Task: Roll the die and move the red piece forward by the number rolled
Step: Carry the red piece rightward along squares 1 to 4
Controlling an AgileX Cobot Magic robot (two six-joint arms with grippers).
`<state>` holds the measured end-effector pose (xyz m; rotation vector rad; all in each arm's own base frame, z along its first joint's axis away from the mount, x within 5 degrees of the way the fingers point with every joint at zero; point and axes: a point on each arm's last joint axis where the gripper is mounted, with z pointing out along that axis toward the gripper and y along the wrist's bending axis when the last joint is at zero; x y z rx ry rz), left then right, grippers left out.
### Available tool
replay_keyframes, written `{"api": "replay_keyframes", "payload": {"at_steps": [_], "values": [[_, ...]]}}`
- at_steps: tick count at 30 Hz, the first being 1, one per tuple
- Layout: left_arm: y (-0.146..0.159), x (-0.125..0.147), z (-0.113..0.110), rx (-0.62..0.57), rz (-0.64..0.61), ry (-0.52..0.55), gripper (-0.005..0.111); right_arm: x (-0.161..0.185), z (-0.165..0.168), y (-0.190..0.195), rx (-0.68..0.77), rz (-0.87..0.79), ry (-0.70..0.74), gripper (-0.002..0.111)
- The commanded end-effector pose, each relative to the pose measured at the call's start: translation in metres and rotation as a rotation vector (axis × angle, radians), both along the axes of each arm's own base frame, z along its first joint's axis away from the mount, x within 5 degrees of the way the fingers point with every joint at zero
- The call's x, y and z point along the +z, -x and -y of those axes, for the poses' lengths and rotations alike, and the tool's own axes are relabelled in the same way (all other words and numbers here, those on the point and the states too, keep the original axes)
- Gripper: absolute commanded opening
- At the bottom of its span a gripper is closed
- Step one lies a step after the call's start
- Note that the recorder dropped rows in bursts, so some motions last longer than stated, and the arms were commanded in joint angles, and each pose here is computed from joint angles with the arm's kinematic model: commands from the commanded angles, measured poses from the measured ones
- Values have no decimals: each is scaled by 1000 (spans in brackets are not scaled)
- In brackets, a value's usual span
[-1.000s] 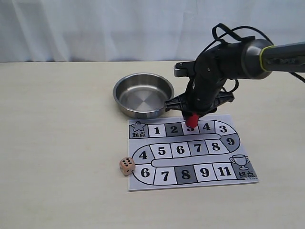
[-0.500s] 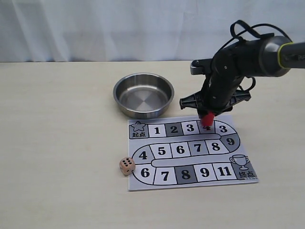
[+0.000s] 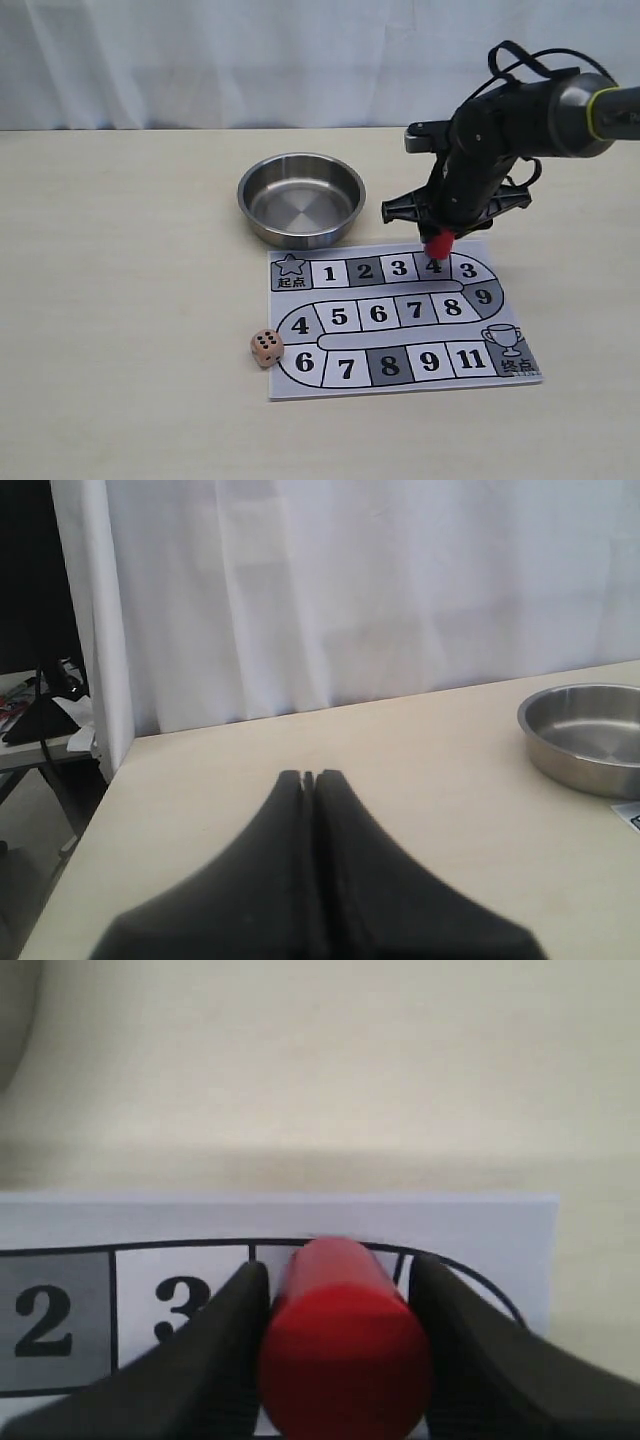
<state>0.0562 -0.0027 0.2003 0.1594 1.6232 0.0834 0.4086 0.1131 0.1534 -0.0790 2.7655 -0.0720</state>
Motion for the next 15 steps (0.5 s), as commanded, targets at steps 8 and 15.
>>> {"api": "replay_keyframes", "payload": {"at_steps": [8,15], "values": [[0,0,0,1,4,2,0,3,46,5,-108,-36,15,4],[0,0,0,1,4,2,0,-18,40,12,-129,26,-104,4]]}}
